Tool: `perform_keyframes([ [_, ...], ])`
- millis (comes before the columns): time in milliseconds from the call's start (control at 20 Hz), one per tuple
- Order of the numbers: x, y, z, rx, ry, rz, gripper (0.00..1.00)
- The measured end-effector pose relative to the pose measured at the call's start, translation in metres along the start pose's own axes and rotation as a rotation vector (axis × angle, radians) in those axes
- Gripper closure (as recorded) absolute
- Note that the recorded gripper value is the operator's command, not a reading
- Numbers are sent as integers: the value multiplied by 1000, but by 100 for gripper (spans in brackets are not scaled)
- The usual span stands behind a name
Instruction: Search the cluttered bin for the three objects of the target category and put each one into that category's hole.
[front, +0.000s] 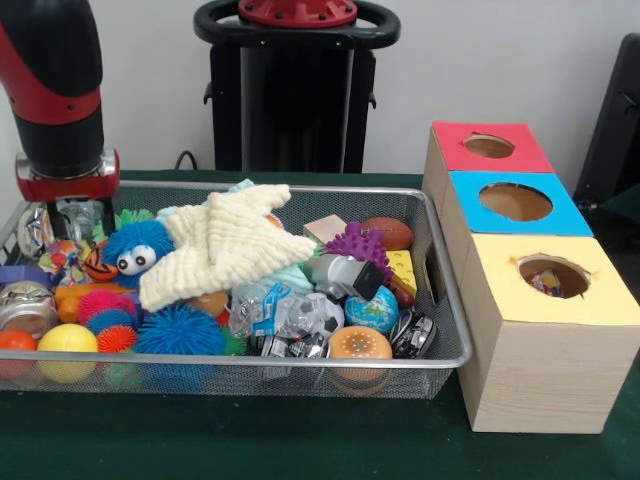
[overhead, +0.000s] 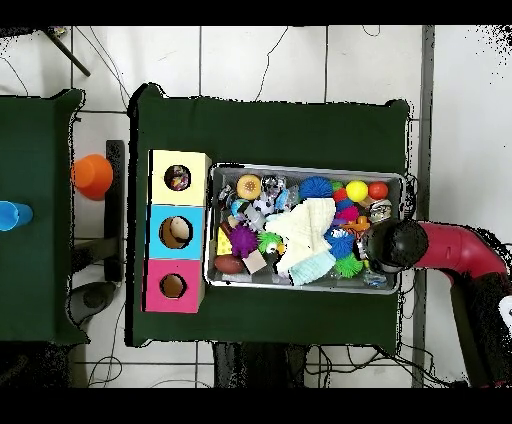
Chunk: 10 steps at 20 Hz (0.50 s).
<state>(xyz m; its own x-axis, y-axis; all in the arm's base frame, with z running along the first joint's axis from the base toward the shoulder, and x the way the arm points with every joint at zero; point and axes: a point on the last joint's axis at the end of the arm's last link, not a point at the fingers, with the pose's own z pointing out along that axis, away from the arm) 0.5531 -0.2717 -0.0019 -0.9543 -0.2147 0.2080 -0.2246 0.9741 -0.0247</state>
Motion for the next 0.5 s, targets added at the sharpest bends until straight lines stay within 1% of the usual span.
perform_keyframes([
  [50,0,-1,9,-11,-5,7,0],
  [300,1,-5,31,-34,-23,28,0],
  [450,4,-10,41,-46,-28,44,0],
  [500,6,-15,46,-52,-28,57,0],
])
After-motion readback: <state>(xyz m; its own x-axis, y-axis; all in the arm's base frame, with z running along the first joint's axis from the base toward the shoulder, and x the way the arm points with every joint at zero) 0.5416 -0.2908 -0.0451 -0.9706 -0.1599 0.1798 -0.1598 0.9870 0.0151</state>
